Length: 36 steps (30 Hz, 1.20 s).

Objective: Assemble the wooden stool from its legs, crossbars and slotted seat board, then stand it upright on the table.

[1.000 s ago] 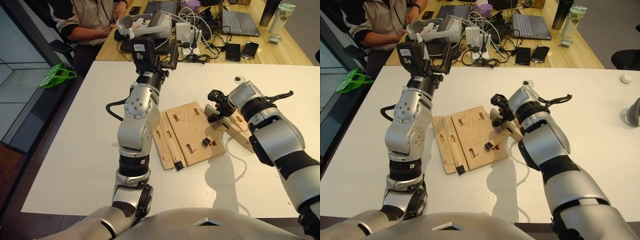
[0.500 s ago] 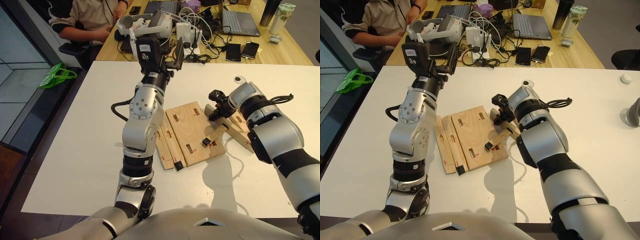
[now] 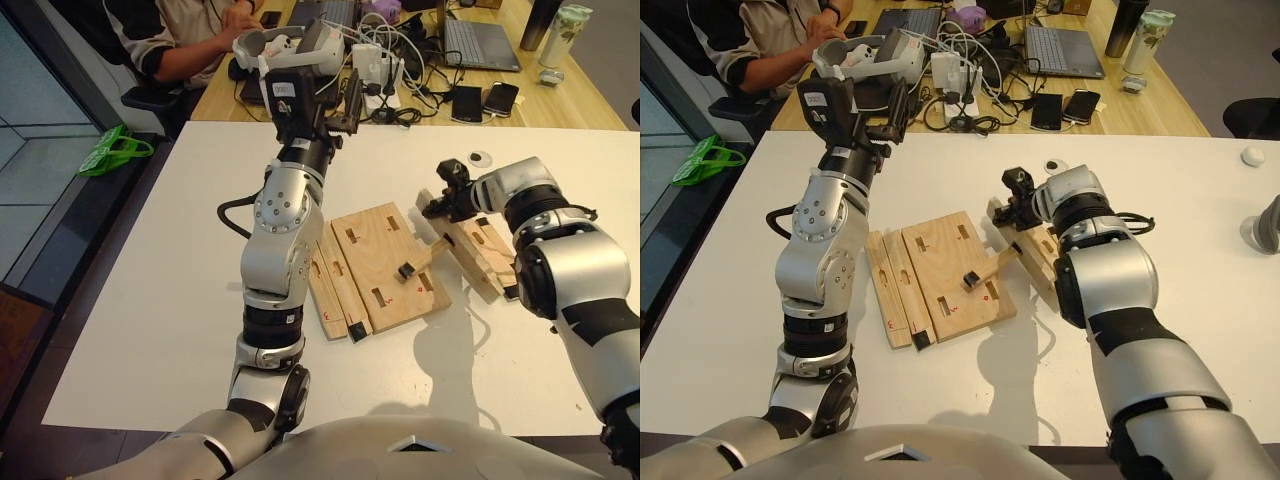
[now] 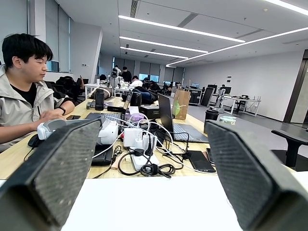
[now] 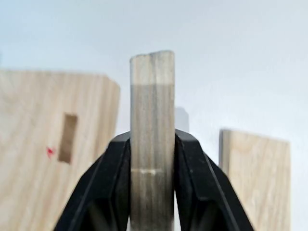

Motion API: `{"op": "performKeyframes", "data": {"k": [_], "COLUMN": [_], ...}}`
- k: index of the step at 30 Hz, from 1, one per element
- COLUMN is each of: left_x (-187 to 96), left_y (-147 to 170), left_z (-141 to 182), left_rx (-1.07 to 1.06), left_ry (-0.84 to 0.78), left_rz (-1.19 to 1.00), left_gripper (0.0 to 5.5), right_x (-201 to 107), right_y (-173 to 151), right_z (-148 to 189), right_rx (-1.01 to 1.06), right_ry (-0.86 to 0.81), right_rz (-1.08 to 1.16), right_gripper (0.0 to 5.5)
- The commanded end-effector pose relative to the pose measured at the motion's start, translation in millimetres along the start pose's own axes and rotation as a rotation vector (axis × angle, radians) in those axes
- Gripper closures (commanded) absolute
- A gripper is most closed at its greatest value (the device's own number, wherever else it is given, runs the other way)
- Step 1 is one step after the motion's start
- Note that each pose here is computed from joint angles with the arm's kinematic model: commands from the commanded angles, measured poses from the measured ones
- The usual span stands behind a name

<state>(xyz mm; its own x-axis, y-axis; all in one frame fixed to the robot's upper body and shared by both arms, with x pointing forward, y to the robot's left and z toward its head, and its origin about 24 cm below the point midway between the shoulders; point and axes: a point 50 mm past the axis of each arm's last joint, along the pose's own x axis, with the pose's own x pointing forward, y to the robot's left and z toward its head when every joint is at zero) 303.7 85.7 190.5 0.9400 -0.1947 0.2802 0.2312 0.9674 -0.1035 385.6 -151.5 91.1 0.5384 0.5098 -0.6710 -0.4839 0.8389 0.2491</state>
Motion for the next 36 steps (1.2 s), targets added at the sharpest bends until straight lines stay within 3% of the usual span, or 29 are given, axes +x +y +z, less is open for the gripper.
{"op": "performKeyframes", "data": {"k": [1, 6, 10, 19, 22, 26, 31, 36], "left_x": [2, 3, 3, 3, 5, 14, 14, 19], "left_y": [0, 5, 11, 13, 31, 54, 57, 53], "left_z": [3, 6, 8, 7, 7, 11, -12, -1], "left_rx": [0.015, 0.032, 0.045, 0.137, 0.333, 0.543, 0.796, 0.763], "left_ry": [-0.013, -0.025, -0.028, -0.015, 0.015, 0.079, 0.25, 0.174], "left_rz": [-0.008, -0.004, 0.01, -0.062, -0.237, -0.486, -0.823, -0.756], "left_gripper": [1.53, 1.53, 1.53, 1.53, 1.53, 1.02, 0.66, 0.66], "right_x": [-26, -49, -54, -52, -51, -50, -48, -50], "right_y": [-4, -9, -8, 7, 10, 17, 15, 0], "right_z": [50, 61, 44, 16, 1, -10, -29, -45], "right_rx": [0.045, 0.182, 0.273, 0.311, 0.35, 0.384, 0.421, 0.335], "right_ry": [-0.383, -0.684, -0.741, -0.678, -0.648, -0.615, -0.521, -0.392], "right_rz": [0.01, 0.14, 0.171, 0.184, 0.179, 0.183, 0.172, 0.162], "right_gripper": [4.5, 4.51, 4.51, 4.51, 4.51, 4.51, 4.51, 4.51]}}
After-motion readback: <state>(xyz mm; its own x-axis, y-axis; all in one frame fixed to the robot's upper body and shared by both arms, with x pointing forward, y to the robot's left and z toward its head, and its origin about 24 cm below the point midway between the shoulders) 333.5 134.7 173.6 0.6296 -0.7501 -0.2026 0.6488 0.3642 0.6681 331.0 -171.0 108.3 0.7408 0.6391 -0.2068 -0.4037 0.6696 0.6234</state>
